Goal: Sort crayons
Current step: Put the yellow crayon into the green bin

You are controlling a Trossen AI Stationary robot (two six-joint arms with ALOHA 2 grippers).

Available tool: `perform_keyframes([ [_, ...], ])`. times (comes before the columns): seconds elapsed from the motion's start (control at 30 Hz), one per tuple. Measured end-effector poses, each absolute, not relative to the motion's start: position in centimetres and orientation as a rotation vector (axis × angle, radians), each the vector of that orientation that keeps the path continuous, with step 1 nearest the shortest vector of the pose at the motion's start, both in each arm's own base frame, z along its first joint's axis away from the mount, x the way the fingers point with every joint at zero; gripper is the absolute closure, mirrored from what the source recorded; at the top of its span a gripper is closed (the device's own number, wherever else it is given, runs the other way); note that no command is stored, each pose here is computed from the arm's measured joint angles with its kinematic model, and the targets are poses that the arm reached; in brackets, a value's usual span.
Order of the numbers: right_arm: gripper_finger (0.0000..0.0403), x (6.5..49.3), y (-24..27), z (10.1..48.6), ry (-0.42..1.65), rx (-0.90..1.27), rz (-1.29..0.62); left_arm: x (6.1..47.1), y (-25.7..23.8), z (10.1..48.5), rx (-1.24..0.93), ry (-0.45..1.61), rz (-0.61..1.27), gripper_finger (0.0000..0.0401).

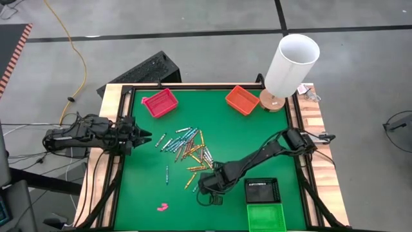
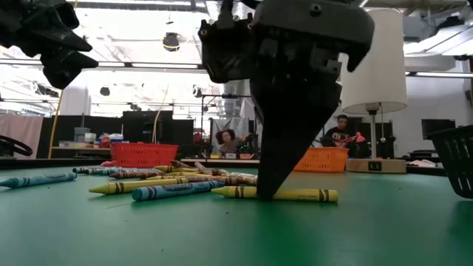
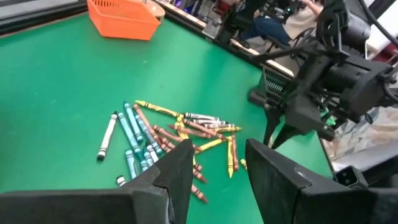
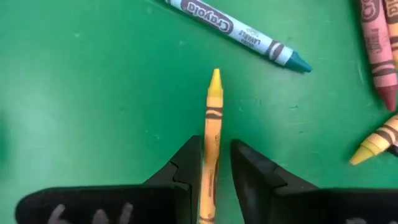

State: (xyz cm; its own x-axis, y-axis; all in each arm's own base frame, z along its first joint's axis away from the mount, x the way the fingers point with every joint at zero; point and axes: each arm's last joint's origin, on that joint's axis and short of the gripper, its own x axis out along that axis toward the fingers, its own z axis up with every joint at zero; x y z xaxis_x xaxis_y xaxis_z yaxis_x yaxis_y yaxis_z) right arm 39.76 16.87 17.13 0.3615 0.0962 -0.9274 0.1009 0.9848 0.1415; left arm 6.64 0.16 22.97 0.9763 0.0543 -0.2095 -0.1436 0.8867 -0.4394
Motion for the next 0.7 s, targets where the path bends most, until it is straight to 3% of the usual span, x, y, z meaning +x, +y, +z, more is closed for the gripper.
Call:
perform_keyframes([
  [0.17, 0.032, 39.6, 16.8, 16.6, 1.239, 0.172, -0.017, 6.6, 0.1, 23.0, -0.456, 0.195, 0.096, 0.0266],
  [0.4, 0.0391, 39.7, 16.8, 16.4, 1.245, 0.171, -0.018, 6.6, 0.1, 23.0, -0.456, 0.195, 0.094, 0.0266],
  [0.7, 0.0399, 39.8, 16.5, 17.7, 1.255, 0.173, -0.024, 6.6, 0.1, 23.0, -0.456, 0.194, 0.094, 0.0266],
])
